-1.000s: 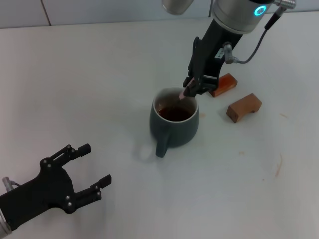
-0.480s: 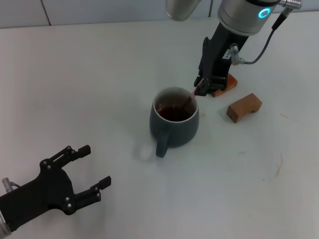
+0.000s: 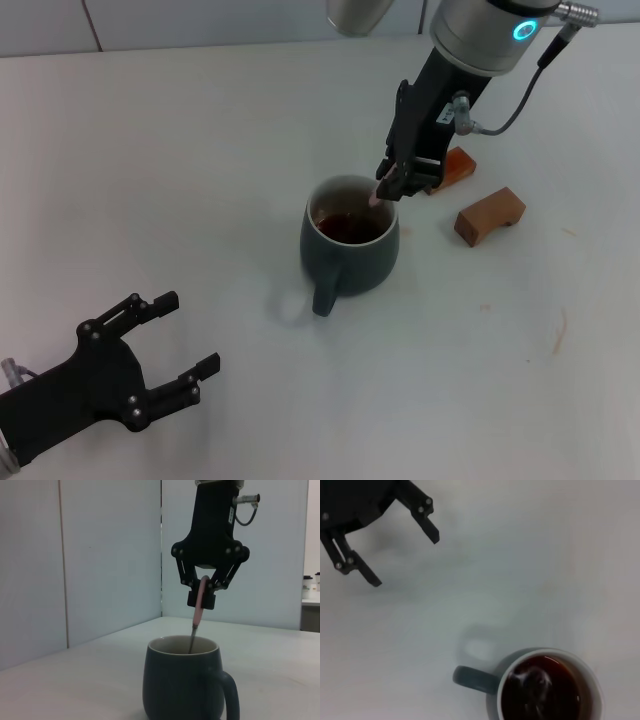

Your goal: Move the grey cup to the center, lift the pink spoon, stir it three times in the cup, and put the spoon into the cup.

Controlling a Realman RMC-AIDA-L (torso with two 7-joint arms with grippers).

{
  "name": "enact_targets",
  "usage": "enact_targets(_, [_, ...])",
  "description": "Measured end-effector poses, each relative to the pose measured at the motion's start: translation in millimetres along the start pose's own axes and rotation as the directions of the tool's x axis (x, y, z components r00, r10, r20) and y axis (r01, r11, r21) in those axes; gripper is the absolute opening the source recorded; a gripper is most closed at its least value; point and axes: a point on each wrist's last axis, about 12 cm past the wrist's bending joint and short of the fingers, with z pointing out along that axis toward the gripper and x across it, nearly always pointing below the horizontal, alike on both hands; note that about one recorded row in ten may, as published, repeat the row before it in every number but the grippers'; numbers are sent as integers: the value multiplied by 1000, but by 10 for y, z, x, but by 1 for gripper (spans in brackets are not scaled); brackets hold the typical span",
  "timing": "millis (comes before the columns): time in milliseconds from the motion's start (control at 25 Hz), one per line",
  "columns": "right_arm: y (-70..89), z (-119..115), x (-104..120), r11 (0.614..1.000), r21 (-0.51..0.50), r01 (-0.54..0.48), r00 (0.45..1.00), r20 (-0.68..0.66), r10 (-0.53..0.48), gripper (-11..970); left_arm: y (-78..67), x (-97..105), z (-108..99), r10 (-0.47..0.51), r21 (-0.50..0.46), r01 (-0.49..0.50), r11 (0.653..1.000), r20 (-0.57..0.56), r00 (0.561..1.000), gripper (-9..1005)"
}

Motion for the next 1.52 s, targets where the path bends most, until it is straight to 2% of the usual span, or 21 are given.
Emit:
enact_targets(280, [7,17,15,1000,-2,0,1000,1,0,131,8,-6,7,2,0,-2,1000,2,1000,829])
enact_targets(400, [22,-29,54,1000,22,-1,999,45,0,326,10,-6,7,2,-1,-2,1000,2,1000,829])
enact_targets(480, [35,-54,69,1000,29,-1,997,77,-1,408,10,-6,7,2,-1,-2,1000,2,1000,829])
enact_targets(560, [59,-136,112,999,52,1,986,165,-10,490,10,-7,8,2,-1,-2,1000,2,1000,829])
enact_targets(600, [90,-248,207,995,99,-2,959,282,-26,531,10,-7,7,2,-2,-2,1000,3,1000,829])
enact_targets(640, [90,-248,207,995,99,-2,959,282,-26,531,10,-7,7,2,-2,-2,1000,3,1000,829])
enact_targets(720, [122,-337,345,990,143,-11,916,398,-47,531,10,-7,7,2,-2,-2,1000,3,1000,829])
enact_targets(840, [191,-416,632,983,174,-51,802,594,-63,530,10,-7,7,2,-2,-2,1000,3,1000,829])
enact_targets(920, [221,-422,853,982,168,-91,699,713,-57,530,10,-7,7,2,-2,-2,1000,3,1000,829])
enact_targets(1000, [261,-350,1189,979,129,-155,535,844,-26,530,11,-6,5,1,-5,-1,1000,3,1000,829])
enact_targets(1040, [261,-350,1189,979,129,-155,535,844,-26,540,11,-6,5,1,-5,-1,1000,3,1000,829])
enact_targets(1160, [359,-187,1476,980,99,-171,450,893,-11,571,29,-16,11,1,-3,-1,1000,3,1000,829])
enact_targets(1200, [439,-60,1649,977,110,-181,381,924,-33,581,32,-19,16,2,-2,-2,1000,4,1000,829])
enact_targets(1240, [439,-60,1649,977,110,-181,381,924,-33,591,32,-19,16,2,-2,-2,1000,4,1000,829])
enact_targets(1360, [577,180,1910,958,148,-245,253,964,-84,621,31,-22,26,6,0,-6,1000,7,1000,829])
enact_targets(1400, [684,361,2093,931,176,-320,177,976,-123,632,29,-23,30,5,0,-5,1000,8,1000,829])
enact_targets(1440, [684,361,2093,931,176,-320,177,976,-123,642,29,-23,30,5,0,-5,1000,8,1000,829])
enact_targets(1520, [781,512,2238,904,197,-379,163,976,-144,677,29,-22,30,6,0,-6,1000,8,1000,829])
